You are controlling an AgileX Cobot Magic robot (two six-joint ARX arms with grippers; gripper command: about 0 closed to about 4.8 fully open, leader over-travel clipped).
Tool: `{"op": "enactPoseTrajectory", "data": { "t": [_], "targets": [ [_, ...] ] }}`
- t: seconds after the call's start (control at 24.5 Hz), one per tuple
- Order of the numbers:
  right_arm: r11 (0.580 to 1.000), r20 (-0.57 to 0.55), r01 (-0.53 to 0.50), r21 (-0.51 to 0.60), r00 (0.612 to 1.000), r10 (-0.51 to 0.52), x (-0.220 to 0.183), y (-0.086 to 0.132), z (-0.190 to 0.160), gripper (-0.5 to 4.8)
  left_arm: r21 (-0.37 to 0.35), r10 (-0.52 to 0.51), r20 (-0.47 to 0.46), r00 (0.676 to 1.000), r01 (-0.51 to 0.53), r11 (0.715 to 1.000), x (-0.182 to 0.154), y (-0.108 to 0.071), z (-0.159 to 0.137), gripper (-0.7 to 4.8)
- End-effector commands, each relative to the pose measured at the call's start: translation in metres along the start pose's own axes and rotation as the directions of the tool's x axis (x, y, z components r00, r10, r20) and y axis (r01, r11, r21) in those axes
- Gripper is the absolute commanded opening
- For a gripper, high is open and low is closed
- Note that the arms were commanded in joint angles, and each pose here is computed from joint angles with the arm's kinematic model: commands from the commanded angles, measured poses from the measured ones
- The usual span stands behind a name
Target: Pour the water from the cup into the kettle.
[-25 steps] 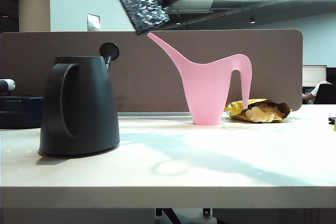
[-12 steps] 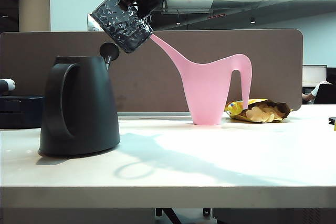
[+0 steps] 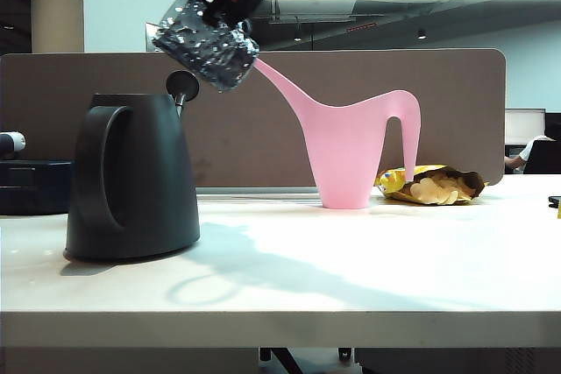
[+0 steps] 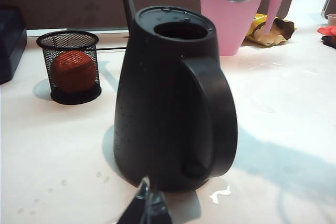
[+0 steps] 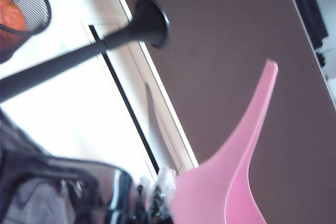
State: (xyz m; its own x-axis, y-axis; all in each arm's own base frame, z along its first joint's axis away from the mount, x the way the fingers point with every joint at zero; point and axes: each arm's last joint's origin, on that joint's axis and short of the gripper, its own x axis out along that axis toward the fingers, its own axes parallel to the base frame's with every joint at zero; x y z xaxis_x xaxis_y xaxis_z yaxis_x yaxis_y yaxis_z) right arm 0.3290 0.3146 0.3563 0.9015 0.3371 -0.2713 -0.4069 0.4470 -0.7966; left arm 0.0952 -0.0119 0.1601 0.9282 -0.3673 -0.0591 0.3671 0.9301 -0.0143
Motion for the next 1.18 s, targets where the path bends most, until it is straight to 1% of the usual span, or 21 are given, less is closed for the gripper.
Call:
{"op": "enactPoseTrajectory", "data": {
  "t": [0.04,0.12,0.16,0.29,0.41,0.45,0.49,0.73,0.9,0.98,1.18],
  "targets": [
    [0.999,0.042,0.026,-0.047,0.999,-0.025,-0.001,0.009,0.012,-0.05,0.007,-0.005,0.009,1.000,0.005,1.000,0.000,0.000,0.001,-0.05],
    [0.995,0.042,0.025,-0.096,0.999,-0.021,0.001,0.012,0.013,-0.05,0.007,-0.005,0.009,1.000,0.005,1.000,0.000,0.000,0.001,-0.05],
    [0.992,0.045,0.022,-0.123,0.999,-0.017,0.002,0.019,0.017,-0.05,0.007,-0.005,0.009,1.000,0.005,1.000,0.000,0.000,0.001,-0.05],
    [0.985,0.035,0.023,-0.171,0.999,-0.017,0.005,0.026,0.017,-0.05,0.007,-0.006,0.009,1.000,0.006,1.000,0.000,0.000,0.001,-0.05],
    [0.982,0.036,0.026,-0.190,0.999,-0.020,0.007,0.033,0.020,-0.05,0.006,-0.005,0.009,1.000,0.005,1.000,0.000,0.000,0.001,-0.05],
    [0.979,0.033,0.037,-0.202,0.999,-0.030,0.007,0.033,0.020,-0.05,0.006,-0.005,0.009,1.000,0.005,1.000,0.000,0.000,0.001,-0.05],
    [0.968,0.042,0.046,-0.246,0.998,-0.036,0.008,0.033,0.021,-0.05,0.007,-0.006,0.009,1.000,0.006,1.000,0.000,0.000,0.001,-0.05],
    [0.961,0.070,0.067,-0.269,0.996,-0.050,0.004,0.036,0.028,-0.05,0.007,-0.004,0.009,1.000,0.004,1.000,0.000,0.000,0.001,-0.05],
    [0.946,0.071,0.065,-0.319,0.996,-0.044,0.005,0.041,0.030,-0.05,0.006,-0.005,0.009,1.000,0.004,1.000,0.000,0.000,0.001,-0.05],
    [0.930,0.062,0.071,-0.362,0.997,-0.051,0.005,0.041,0.030,-0.05,0.006,-0.005,0.009,1.000,0.004,1.000,0.000,0.000,0.001,-0.05],
    [0.911,0.064,0.076,-0.405,0.996,-0.054,0.005,0.042,0.031,-0.05,0.006,-0.006,0.009,1.000,0.006,1.000,0.000,0.000,0.001,-0.05]
  ]
}}
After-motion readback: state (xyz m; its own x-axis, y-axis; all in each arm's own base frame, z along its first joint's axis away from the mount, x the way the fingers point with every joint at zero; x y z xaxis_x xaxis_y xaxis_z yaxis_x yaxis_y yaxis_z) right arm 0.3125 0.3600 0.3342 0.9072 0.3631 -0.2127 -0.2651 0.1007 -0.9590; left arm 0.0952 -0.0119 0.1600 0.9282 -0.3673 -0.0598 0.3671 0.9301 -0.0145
